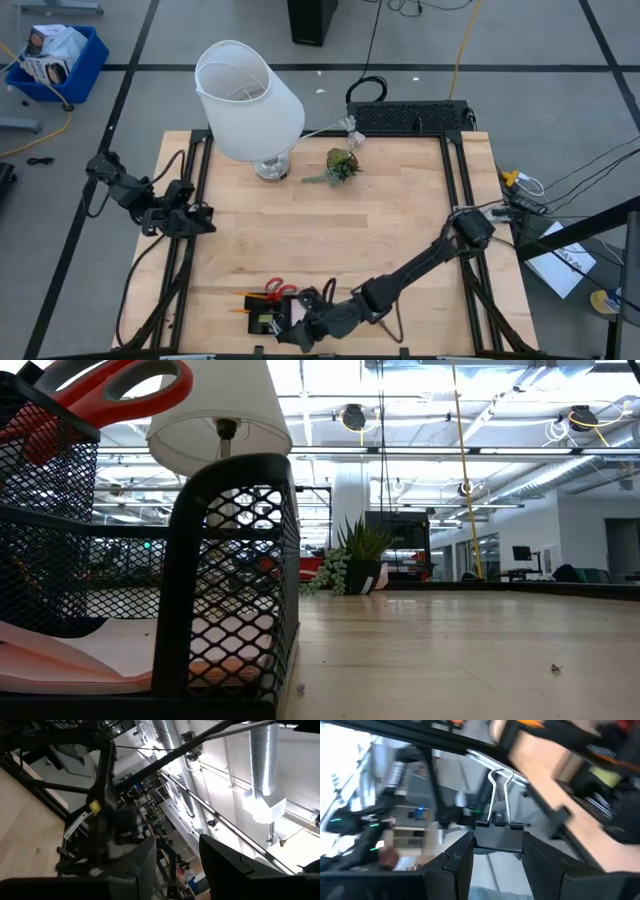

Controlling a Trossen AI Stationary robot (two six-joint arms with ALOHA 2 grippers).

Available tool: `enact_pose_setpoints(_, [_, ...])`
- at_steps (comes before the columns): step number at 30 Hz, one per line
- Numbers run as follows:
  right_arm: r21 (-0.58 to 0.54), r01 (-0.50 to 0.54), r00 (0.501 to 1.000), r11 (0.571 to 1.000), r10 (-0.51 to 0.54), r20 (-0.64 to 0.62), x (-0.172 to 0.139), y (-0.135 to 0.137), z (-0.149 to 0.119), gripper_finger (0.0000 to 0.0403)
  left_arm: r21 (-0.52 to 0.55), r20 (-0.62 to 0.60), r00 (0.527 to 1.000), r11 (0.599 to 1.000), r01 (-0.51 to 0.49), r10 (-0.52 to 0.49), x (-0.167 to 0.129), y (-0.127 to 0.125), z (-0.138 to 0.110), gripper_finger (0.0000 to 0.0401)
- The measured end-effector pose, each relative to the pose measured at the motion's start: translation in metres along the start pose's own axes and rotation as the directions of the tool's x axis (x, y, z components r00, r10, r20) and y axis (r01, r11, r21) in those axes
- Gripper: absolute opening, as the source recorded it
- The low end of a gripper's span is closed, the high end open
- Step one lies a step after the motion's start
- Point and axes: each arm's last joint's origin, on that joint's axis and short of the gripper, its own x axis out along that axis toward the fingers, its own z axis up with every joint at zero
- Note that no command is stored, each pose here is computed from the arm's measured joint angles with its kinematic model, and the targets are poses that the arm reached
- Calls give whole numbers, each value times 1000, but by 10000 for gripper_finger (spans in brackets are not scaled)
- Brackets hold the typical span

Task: Pick and place office supplies into organizer
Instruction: Put the black clip into the mesh desk organizer

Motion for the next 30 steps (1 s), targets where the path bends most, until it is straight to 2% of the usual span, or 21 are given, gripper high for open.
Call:
enact_pose_setpoints(4, [66, 37, 998, 997, -34, -49, 21, -20, -8, 142, 3, -17, 1000, 1000, 11, -11, 0, 0, 0, 152])
enact_pose_setpoints(7, [134, 44, 990, 990, -26, -136, 39, -27, -8, 142, 5, -25, 1000, 1000, 11, -11, 0, 0, -1, 152])
enact_pose_setpoints(11, [168, 57, 992, 984, -37, -122, 55, -33, -4, 142, 5, -28, 1000, 1000, 6, -6, 0, 0, -1, 152])
enact_pose_setpoints(14, [197, 99, 992, 975, -81, -98, 58, -29, 2, 142, 2, -30, 1000, 1000, 3, -3, 0, 1, -1, 152])
enact_pose_setpoints(19, [337, 213, 976, 917, -185, -112, 58, -40, 4, 142, -13, -31, 1000, 1000, 2, -2, 0, 1, -1, 152])
enact_pose_setpoints(25, [376, 210, 977, 903, -184, -104, 58, -39, 6, 160, -16, -27, 1000, 1000, 0, 0, 0, 1, -1, 152])
enact_pose_setpoints(30, [384, 171, 985, 907, -147, -90, 59, -36, 9, 187, -15, -22, 1000, 1000, -2, 2, 0, 1, -1, 152])
